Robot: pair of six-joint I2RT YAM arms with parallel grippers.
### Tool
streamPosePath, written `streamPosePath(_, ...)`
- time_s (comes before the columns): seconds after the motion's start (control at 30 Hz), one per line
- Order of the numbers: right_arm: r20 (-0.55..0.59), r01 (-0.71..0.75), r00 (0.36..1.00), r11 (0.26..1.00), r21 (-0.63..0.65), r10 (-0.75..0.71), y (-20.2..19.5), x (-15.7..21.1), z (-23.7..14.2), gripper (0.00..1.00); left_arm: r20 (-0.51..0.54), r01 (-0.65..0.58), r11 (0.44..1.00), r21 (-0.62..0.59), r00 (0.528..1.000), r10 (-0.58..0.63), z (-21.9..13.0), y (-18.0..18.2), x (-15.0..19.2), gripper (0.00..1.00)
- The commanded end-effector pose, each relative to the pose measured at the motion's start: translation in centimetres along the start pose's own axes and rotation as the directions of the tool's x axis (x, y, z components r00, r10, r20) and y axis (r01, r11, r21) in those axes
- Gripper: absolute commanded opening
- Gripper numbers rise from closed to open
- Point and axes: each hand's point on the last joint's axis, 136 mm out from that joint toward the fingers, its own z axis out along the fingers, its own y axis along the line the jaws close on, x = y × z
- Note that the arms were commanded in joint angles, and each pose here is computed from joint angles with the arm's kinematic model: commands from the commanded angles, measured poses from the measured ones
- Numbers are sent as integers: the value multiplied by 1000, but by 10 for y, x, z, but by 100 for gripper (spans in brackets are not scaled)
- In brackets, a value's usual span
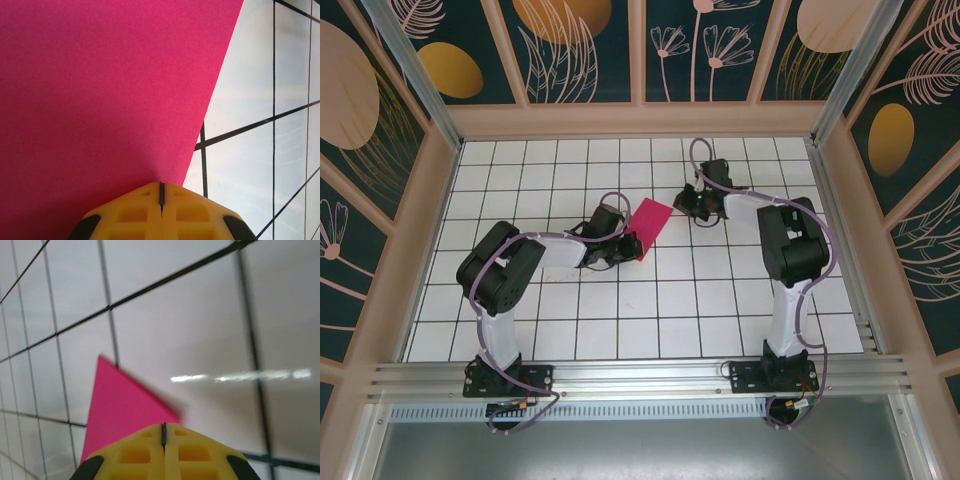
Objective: Fold a paper plane with a square sheet of paper (pick it up from the middle)
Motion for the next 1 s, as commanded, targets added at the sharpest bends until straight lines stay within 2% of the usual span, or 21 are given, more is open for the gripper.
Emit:
streamPosePath(0.0,-55,73,995,994,-84,-78,29,28,2,0,-105,-35,995,-93,994,26,-5,23,29,0)
streamPosePath(0.13,-118,94,987,991,-99,-105,37,53,12,0,-93,-80,994,-72,993,73,-16,16,28,0)
streamPosePath(0.3,-183,82,978,993,-88,-97,27,80,22,0,-54,-94,996,3,994,94,-22,-4,19,0)
streamPosePath(0.57,-210,78,974,996,-46,-86,9,95,24,0,36,-113,985,129,993,109,-21,-42,-11,1)
streamPosePath(0.97,-234,74,969,997,-24,-78,-1,101,28,0,10,-123,987,108,992,123,16,-36,-22,1)
